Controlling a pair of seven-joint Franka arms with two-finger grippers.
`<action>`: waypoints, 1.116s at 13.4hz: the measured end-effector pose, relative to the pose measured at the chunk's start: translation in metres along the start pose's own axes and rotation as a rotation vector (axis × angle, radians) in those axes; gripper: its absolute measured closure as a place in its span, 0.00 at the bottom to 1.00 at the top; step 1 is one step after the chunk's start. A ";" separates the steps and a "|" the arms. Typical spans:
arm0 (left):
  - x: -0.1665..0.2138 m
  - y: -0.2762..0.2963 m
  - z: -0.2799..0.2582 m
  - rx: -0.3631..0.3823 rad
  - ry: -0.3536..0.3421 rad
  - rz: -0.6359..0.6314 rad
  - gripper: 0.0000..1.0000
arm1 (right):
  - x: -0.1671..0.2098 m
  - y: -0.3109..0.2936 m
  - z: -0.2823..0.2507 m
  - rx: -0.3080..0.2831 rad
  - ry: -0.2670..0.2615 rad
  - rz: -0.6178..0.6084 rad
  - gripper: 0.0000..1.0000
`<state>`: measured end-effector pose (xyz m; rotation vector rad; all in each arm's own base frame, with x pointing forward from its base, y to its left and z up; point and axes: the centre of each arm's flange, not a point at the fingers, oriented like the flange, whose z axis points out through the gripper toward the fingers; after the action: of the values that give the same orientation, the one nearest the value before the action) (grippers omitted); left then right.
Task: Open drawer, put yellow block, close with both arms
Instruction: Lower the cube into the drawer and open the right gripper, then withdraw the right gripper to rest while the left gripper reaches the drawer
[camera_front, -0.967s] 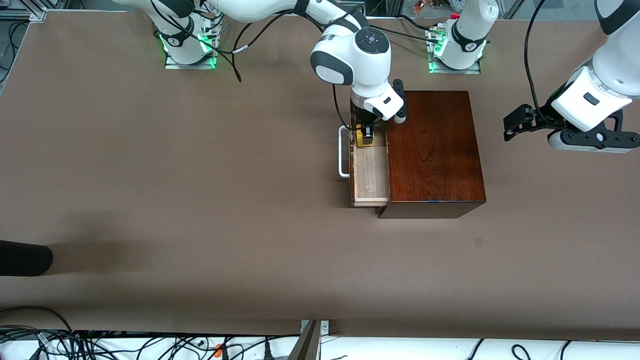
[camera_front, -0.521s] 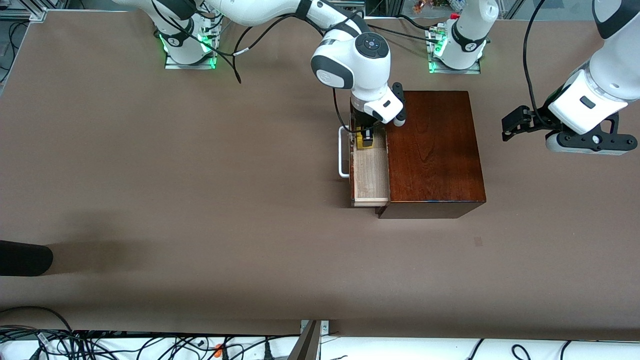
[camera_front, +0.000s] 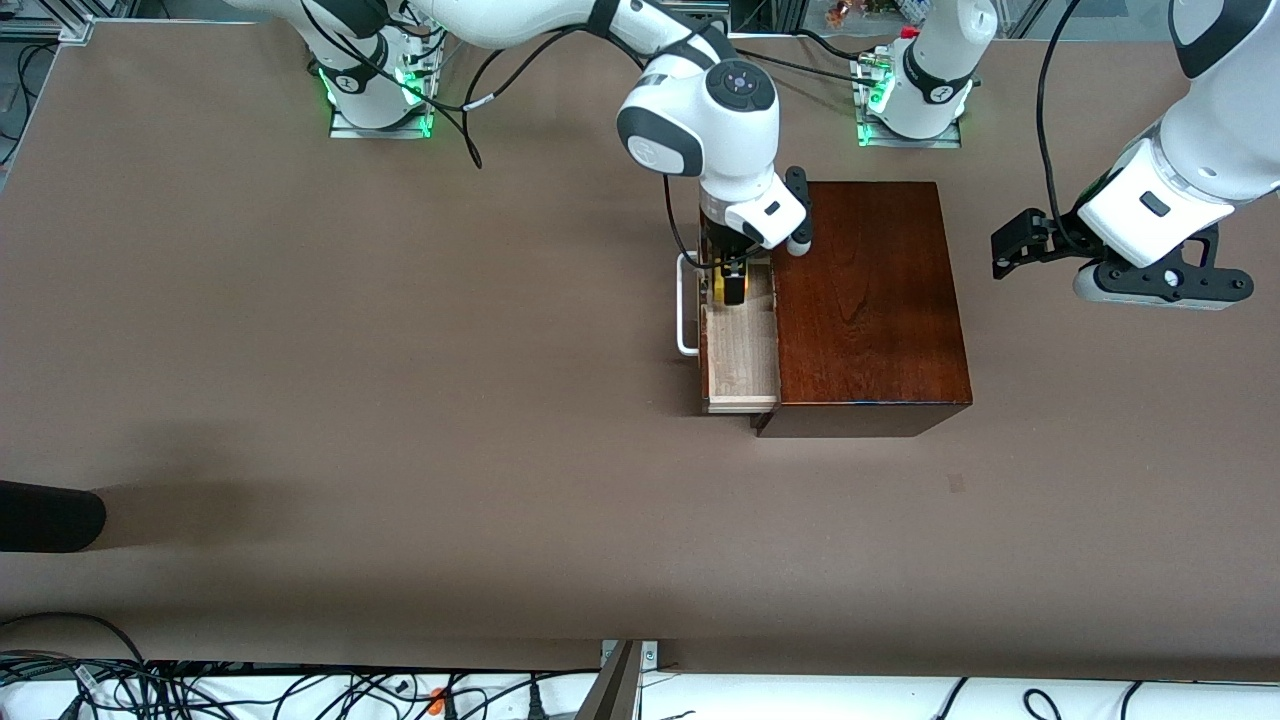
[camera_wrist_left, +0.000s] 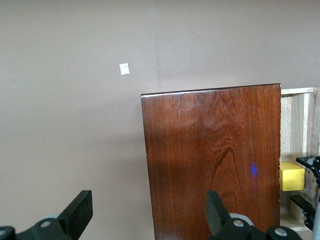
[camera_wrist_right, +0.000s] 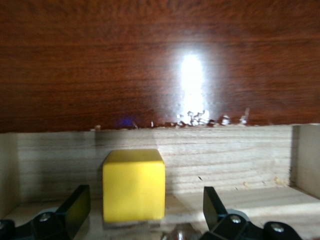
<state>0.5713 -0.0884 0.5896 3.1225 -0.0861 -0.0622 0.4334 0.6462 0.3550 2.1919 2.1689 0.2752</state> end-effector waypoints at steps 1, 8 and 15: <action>0.000 0.000 0.000 0.000 0.000 0.000 0.00 | 0.001 0.002 -0.017 -0.009 0.002 0.005 0.00; 0.000 0.003 -0.003 -0.001 0.006 0.006 0.00 | -0.071 0.072 -0.151 0.004 -0.014 0.197 0.00; -0.002 0.014 -0.005 -0.001 0.002 0.026 0.00 | -0.246 0.187 -0.208 0.049 -0.125 0.502 0.00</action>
<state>0.5684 -0.1021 0.5945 3.1200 -0.1266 -0.0595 0.5841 0.3785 0.5653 2.6694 1.5516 0.0947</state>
